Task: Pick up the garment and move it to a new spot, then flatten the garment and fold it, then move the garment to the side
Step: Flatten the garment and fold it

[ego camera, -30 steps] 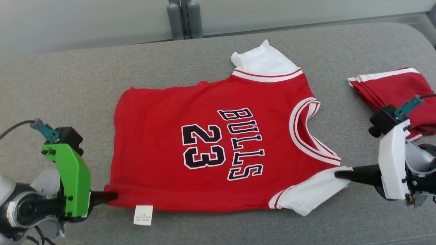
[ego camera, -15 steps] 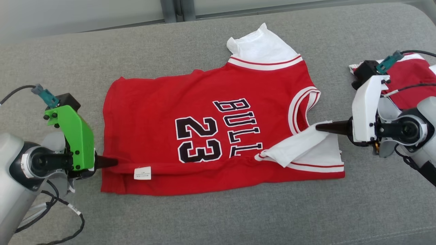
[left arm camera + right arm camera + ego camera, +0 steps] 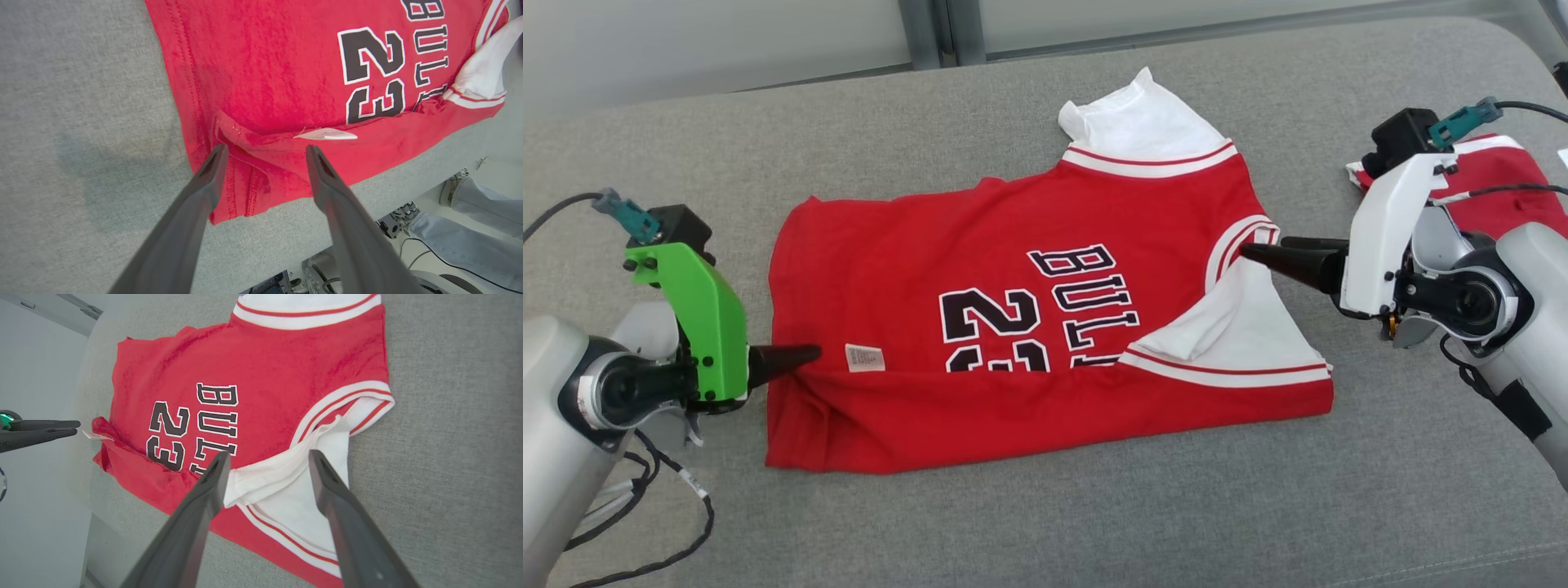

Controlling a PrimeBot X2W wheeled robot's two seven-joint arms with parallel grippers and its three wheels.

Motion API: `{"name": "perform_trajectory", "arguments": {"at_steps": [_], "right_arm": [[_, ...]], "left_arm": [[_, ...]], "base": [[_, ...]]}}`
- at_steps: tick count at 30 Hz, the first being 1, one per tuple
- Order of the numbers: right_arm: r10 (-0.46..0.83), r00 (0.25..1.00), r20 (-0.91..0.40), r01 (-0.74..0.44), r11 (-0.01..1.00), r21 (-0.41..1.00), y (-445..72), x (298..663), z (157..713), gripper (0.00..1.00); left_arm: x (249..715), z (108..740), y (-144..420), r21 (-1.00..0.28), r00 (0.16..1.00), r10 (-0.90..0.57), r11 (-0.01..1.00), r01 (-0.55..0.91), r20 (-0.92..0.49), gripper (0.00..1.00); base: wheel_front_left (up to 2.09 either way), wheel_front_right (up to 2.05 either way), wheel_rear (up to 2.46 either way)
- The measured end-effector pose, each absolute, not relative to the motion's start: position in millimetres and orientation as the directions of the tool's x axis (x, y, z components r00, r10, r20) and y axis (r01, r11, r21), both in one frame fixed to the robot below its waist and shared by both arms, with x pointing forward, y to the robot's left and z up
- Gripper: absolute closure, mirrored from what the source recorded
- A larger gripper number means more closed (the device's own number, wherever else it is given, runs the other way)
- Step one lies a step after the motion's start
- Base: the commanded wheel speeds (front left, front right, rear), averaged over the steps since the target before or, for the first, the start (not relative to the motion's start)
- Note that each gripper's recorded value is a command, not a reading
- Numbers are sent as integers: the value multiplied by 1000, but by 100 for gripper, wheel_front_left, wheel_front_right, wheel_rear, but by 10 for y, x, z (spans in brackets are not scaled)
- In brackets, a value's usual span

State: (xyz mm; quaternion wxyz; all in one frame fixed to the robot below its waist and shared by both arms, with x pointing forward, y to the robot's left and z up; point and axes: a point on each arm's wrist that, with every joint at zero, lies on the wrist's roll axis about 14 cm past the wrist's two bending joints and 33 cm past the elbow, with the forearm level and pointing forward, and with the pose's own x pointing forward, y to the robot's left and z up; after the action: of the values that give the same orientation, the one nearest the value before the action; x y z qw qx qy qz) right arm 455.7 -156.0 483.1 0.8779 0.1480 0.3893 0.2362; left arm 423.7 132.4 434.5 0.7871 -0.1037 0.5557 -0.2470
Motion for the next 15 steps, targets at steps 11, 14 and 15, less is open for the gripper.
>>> {"name": "perform_trajectory", "arguments": {"at_steps": [11, 14, 15], "right_arm": [[396, 917, -50, -361, 876, 318, -1817, 4581, 5796, 0], [321, 944, 73, -329, 901, 285, -1965, 4482, 5881, 0], [290, 950, 113, -311, 908, 281, -2017, 4440, 5902, 0]], "left_arm": [[4661, 5205, 1576, -172, 811, -407, 913, 369, -421, 0], [4651, 5460, 1709, -106, 916, -324, 946, 307, -236, 0], [4617, 5533, 1743, -97, 939, -297, 954, 284, -173, 0]], "base": [[0, 0, 0], [0, 0, 0], [0, 0, 0]]}}
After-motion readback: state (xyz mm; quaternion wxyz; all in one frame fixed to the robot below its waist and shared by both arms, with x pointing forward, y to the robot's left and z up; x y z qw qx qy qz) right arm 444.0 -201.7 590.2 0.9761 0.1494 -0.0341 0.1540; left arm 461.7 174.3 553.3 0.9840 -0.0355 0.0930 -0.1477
